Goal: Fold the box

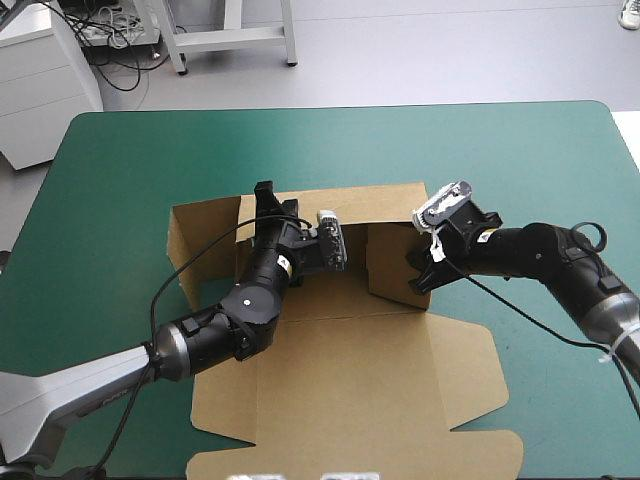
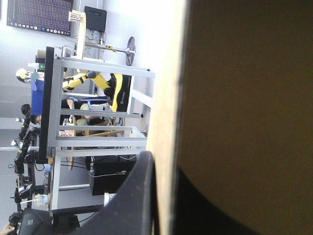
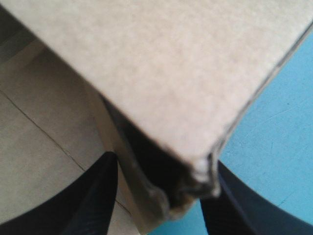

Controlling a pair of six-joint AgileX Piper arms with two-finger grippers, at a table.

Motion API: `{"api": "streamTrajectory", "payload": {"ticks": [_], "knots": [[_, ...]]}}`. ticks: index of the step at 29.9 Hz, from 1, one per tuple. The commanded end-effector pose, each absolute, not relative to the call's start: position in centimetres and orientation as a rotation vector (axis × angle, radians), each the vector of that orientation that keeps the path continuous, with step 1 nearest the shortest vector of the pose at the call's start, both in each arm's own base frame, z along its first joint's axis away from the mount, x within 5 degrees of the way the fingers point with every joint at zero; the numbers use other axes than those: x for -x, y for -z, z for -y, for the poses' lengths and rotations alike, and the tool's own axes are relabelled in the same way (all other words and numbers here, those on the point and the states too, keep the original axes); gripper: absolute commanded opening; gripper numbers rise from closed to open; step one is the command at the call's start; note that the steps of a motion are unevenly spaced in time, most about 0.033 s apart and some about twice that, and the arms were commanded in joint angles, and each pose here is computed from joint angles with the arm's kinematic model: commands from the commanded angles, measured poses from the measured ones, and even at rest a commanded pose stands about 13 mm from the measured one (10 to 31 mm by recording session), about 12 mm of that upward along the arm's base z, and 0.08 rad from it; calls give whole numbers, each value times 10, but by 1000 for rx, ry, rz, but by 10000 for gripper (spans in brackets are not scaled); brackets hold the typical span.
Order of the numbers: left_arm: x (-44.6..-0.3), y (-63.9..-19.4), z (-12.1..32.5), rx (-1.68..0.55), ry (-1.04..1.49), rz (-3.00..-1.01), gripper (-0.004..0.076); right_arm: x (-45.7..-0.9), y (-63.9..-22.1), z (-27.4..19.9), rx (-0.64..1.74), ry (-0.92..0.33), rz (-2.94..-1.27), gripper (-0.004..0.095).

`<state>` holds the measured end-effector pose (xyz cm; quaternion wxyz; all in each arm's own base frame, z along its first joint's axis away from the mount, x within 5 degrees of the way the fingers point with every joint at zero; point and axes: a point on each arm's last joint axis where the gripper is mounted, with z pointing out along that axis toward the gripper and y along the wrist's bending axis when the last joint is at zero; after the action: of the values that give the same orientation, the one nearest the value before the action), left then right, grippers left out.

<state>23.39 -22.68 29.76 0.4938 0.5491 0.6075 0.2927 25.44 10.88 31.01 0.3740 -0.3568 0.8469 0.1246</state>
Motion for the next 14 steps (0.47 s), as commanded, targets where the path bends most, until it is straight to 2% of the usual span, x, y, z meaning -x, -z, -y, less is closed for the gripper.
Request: {"api": "streamTrajectory", "payload": {"ticks": [1, 8, 14], "knots": [[-231, -312, 223, -1251, -673, -1495, -32, -255, -323, -115, 889, -300, -2104, 345], [-227, -311, 227, -1259, -648, -1501, -32, -252, -320, -115, 948, -288, -2127, -16], [-215, -312, 238, -1299, -623, -1444, -31, -251, -318, -115, 950, -302, -2149, -21]]}}
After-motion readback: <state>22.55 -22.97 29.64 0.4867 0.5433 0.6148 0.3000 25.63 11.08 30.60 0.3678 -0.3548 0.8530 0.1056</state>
